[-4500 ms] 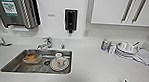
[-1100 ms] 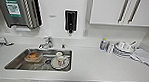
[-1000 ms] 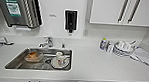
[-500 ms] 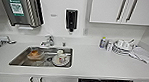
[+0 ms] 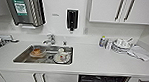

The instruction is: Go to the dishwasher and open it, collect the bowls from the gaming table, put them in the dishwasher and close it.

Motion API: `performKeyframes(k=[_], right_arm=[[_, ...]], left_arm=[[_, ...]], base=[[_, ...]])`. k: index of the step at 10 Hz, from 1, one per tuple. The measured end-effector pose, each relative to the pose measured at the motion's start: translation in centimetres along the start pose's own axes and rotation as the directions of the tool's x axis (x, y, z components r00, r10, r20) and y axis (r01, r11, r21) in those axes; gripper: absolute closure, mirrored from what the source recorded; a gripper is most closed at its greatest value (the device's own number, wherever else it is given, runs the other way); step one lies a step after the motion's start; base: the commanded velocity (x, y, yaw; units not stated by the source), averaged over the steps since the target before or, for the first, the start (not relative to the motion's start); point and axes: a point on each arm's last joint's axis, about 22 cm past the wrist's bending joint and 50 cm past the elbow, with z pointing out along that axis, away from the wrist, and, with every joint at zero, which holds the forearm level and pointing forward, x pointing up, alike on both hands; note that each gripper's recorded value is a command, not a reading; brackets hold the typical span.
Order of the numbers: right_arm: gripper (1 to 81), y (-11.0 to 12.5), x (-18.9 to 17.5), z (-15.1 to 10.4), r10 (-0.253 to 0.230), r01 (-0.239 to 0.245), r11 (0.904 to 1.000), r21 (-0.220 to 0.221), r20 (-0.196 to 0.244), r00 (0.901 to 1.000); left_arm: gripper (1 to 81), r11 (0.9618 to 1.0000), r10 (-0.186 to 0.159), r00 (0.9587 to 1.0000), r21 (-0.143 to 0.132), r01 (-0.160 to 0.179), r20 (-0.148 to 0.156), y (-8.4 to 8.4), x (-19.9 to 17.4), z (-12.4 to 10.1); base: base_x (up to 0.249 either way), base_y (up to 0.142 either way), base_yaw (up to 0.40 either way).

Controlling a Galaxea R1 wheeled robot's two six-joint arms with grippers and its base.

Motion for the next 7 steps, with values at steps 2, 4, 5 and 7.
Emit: performKeyframes(k=[2,4,5,7], right_arm=[[1.0,-0.2,-0.6,0.1,-0.067,0.067,0.9977,-0.011,0.034,0.9972],[1.0,4.0,-8.0,0.4,-0.070,0.095,0.9897,-0.107,0.215,0.9741],[1.0,6.3,-10.7,0.0,-0.043,0.081,0.9866,-0.142,0.253,0.9666],[1.0,6.1,-8.0,0.3,-0.071,0.098,0.9858,-0.136,0.196,0.9781]], left_arm=[[1.0,1.0000,0.000,1.0000,-0.003,0.000,-0.007,0.0,0.2,0.2],[1.0,1.0000,-0.003,1.0000,-0.002,0.003,-0.001,-0.1,0.0,0.3],[1.0,1.0000,-0.005,1.0000,-0.005,0.005,0.000,0.1,-0.3,0.4],[1.0,0.9999,-0.015,0.9999,0.001,0.015,0.007,-0.3,-1.0,0.6]], base=[[-0.095,0.000,0.000],[-0.095,0.000,0.000],[-0.096,0.000,0.000],[-0.096,0.000,0.000]])
